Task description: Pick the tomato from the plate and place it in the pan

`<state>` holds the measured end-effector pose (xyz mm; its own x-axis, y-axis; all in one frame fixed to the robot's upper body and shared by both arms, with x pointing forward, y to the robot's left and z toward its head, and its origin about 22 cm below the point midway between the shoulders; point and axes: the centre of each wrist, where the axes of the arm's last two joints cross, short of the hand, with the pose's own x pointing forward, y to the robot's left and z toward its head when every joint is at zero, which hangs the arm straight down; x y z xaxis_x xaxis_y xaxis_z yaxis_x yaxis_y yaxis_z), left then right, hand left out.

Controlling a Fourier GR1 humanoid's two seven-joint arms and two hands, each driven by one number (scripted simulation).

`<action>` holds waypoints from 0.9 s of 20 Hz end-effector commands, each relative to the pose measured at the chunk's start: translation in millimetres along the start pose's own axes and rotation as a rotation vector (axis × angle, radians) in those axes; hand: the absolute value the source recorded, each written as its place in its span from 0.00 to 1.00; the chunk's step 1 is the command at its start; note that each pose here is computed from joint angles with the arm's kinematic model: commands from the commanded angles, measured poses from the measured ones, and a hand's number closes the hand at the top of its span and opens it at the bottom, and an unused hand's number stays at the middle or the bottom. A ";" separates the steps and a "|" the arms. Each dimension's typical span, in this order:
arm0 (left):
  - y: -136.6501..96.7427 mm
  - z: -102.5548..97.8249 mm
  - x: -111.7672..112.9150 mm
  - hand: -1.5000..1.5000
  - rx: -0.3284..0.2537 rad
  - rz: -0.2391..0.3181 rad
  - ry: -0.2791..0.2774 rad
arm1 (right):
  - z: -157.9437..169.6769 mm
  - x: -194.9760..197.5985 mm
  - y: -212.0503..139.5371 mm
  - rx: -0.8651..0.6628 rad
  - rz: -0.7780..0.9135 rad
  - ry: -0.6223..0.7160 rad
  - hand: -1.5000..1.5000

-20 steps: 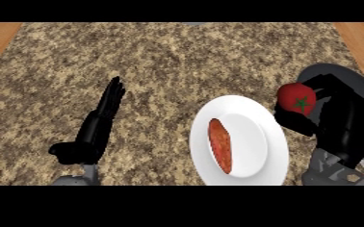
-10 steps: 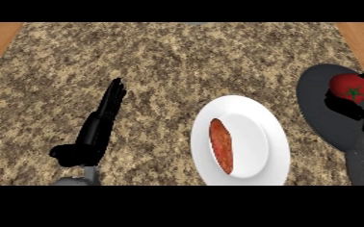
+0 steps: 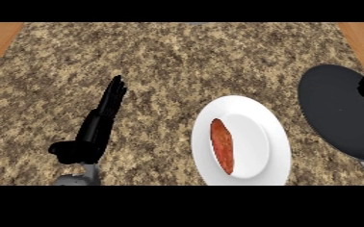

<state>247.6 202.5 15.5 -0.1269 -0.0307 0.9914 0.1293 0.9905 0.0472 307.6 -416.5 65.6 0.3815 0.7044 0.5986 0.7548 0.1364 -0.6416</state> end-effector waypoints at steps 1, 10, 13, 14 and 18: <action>-19.1 5.2 -2.5 0.50 -0.008 0.006 -0.001 | -23.1 -19.5 7.9 -0.019 -0.018 0.007 1.00; -6.0 -0.2 -0.4 0.50 -0.026 -0.004 -0.011 | -16.9 -14.3 48.3 0.585 -0.026 0.211 0.00; -1.7 6.0 -8.4 0.50 -0.023 0.007 -0.023 | -15.8 -30.9 50.1 0.533 -0.100 0.166 0.00; -6.9 3.0 -12.1 0.50 -0.039 0.003 -0.015 | -17.3 -34.7 48.3 0.481 -0.121 0.158 0.00; -7.0 4.8 0.1 0.50 -0.008 0.009 -0.023 | -29.2 -28.9 37.6 0.312 -0.318 0.105 0.00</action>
<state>248.7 199.3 12.8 -0.1428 -0.0275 0.9894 0.1456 0.9882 0.0485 340.2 -446.0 31.9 0.3393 0.5513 0.7622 0.5505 0.5407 -0.6361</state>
